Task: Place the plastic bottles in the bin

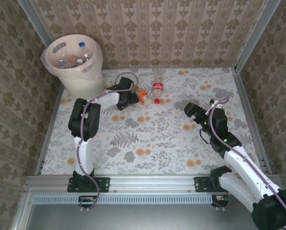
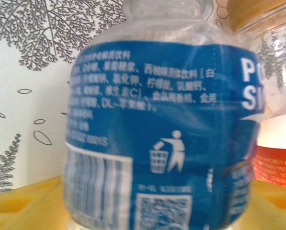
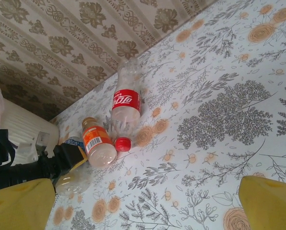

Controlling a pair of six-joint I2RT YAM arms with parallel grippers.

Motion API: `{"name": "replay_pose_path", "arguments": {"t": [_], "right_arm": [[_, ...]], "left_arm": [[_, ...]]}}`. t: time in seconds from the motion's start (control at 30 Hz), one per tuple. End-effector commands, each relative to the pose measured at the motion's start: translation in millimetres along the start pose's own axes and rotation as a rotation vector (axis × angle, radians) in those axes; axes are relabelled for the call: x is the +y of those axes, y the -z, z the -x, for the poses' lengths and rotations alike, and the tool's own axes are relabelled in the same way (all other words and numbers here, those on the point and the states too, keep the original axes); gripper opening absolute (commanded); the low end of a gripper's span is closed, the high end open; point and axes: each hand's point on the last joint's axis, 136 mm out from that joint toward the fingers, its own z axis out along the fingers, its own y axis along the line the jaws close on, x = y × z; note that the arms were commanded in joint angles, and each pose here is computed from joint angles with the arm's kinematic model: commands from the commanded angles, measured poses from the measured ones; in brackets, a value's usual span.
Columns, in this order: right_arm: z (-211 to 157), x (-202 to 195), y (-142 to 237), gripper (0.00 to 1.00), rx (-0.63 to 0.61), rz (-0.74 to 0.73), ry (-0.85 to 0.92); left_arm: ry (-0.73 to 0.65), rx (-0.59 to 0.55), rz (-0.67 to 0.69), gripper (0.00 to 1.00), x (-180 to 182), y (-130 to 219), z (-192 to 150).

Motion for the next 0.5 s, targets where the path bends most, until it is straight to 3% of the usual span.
{"name": "replay_pose_path", "arguments": {"t": [0.0,0.3,0.47], "right_arm": [[4,4,-3,1.0,-0.011,0.02,-0.002],[1,4,-7,1.0,0.009,0.016,-0.003],[-5,12,-10,1.0,0.073,0.037,0.08]], "left_arm": [[-0.031,0.003,0.035,0.78,8,2,-2],[-0.065,-0.016,0.029,0.65,7,10,2],[-0.085,-0.048,0.009,0.58,4,20,10]]}}
